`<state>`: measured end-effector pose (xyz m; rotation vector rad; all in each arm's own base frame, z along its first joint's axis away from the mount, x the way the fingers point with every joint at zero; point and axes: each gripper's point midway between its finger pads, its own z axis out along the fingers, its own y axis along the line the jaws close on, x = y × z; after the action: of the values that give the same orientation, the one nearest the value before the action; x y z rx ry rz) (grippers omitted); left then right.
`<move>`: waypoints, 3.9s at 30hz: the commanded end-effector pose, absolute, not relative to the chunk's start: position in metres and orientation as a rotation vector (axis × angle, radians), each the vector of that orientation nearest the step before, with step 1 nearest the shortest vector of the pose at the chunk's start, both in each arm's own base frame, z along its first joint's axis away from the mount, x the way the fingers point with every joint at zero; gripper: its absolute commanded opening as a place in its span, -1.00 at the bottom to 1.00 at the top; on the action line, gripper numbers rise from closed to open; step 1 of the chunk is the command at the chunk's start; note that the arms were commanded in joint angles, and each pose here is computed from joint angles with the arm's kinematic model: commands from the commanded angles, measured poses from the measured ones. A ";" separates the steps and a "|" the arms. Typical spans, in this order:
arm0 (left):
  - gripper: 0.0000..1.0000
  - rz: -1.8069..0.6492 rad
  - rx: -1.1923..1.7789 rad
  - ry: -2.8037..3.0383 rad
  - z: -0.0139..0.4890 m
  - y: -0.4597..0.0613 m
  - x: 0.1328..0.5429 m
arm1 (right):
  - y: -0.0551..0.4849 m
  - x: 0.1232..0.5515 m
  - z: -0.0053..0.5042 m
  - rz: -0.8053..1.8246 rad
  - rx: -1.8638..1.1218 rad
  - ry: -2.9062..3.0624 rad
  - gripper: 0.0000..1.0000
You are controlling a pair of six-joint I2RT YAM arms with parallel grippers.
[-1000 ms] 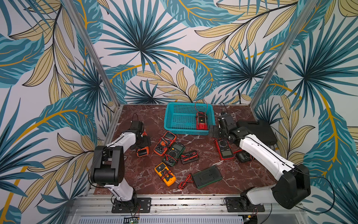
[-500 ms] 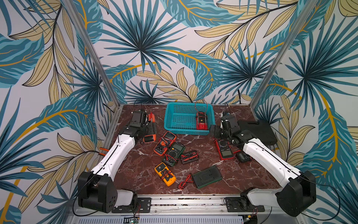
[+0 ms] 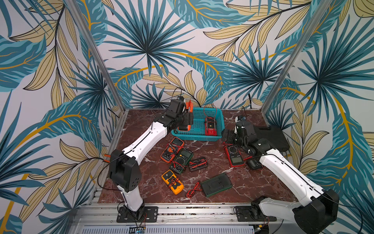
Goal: Put the multimeter into the basket
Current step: Place the multimeter in the basket, then adjust the basket at the center of the board.
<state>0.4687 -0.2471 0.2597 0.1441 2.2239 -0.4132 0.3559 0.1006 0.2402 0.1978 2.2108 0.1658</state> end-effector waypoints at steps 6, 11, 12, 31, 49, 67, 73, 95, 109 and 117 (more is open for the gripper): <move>-0.80 -0.513 0.105 2.084 0.292 -0.307 0.516 | 0.080 0.338 0.235 0.080 0.249 2.206 0.99; -0.80 -0.520 0.085 2.116 0.266 -0.334 0.537 | 0.074 0.333 0.241 0.051 0.245 2.192 0.99; -0.80 -0.525 0.079 2.123 0.260 -0.339 0.540 | 0.073 0.332 0.242 0.048 0.245 2.190 0.99; -0.82 -0.332 0.031 2.259 0.167 -0.343 0.562 | 0.068 0.322 0.231 0.044 0.267 2.204 0.99; -0.35 -0.399 0.032 2.349 0.119 -0.347 0.563 | 0.078 0.333 0.221 0.064 0.257 2.231 0.99; 0.68 -0.368 0.041 2.390 0.113 -0.340 0.555 | 0.138 0.448 0.220 0.059 0.018 2.359 0.19; 0.95 -0.361 0.014 2.350 0.131 -0.330 0.552 | 0.147 0.498 0.204 0.070 0.034 2.388 0.16; 1.00 -0.442 -0.029 2.250 0.180 -0.310 0.533 | 0.162 0.610 0.111 0.086 0.007 2.432 -0.12; 1.00 -0.456 -0.055 2.283 0.161 -0.300 0.534 | 0.182 0.593 0.061 0.230 -0.118 2.615 -0.14; 1.00 -0.460 -0.062 2.291 0.157 -0.298 0.535 | 0.191 0.555 0.073 0.335 -0.247 2.681 -0.23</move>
<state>0.5351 -0.3000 0.1476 -0.0485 2.3136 -0.4339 0.5993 0.1822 0.0967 -0.1537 2.5110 0.2725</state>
